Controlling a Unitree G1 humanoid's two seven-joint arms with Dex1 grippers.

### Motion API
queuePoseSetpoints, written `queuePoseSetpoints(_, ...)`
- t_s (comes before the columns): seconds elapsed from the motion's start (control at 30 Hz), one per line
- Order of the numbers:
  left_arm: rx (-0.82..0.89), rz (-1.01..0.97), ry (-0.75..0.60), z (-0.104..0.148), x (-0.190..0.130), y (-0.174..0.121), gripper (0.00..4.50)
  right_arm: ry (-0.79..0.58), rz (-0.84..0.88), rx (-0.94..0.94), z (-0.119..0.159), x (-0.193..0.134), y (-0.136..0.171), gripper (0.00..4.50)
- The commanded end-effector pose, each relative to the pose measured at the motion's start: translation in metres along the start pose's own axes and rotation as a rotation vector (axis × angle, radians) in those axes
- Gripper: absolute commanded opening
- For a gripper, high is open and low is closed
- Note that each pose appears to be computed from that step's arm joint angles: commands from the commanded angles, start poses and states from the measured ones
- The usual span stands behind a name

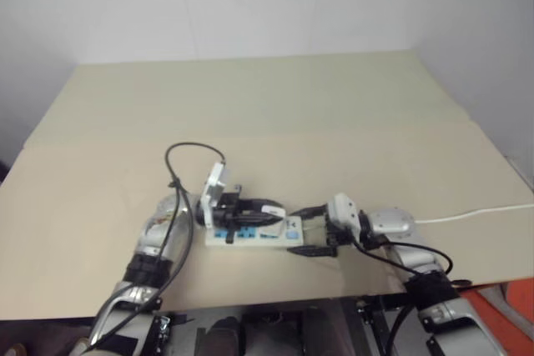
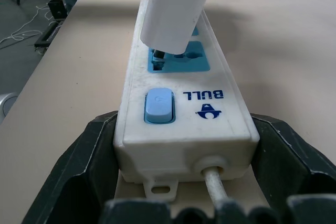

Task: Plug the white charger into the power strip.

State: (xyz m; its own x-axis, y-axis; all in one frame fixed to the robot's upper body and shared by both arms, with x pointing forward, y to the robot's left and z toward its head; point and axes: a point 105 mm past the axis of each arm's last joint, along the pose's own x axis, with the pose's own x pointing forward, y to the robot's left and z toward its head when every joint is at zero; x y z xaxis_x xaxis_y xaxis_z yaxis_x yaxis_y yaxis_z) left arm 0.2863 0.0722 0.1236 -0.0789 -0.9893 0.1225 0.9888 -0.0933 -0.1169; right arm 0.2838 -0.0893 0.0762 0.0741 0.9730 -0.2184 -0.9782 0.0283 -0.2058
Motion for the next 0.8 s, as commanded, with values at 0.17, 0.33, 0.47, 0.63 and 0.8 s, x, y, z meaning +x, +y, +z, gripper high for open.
queuePoseSetpoints(0.17,0.003,-0.005,0.003,-0.004,0.003,0.005,1.01,0.025,0.032,0.022,-0.009,0.012,0.011,3.42)
queuePoseSetpoints(0.33,-0.001,-0.026,0.037,-0.01,0.001,0.003,1.01,0.025,0.028,0.022,-0.01,0.012,0.011,3.42)
queuePoseSetpoints(0.47,0.05,-0.009,0.068,-0.009,-0.003,0.005,1.01,0.023,0.027,0.021,-0.01,0.013,0.01,3.42)
queuePoseSetpoints(0.63,0.092,0.02,0.035,-0.006,-0.005,0.002,1.01,0.02,0.031,0.02,-0.01,0.014,0.011,3.42)
queuePoseSetpoints(0.8,0.064,0.067,0.036,-0.019,-0.017,-0.003,1.01,0.02,0.036,0.019,-0.011,0.014,0.011,3.42)
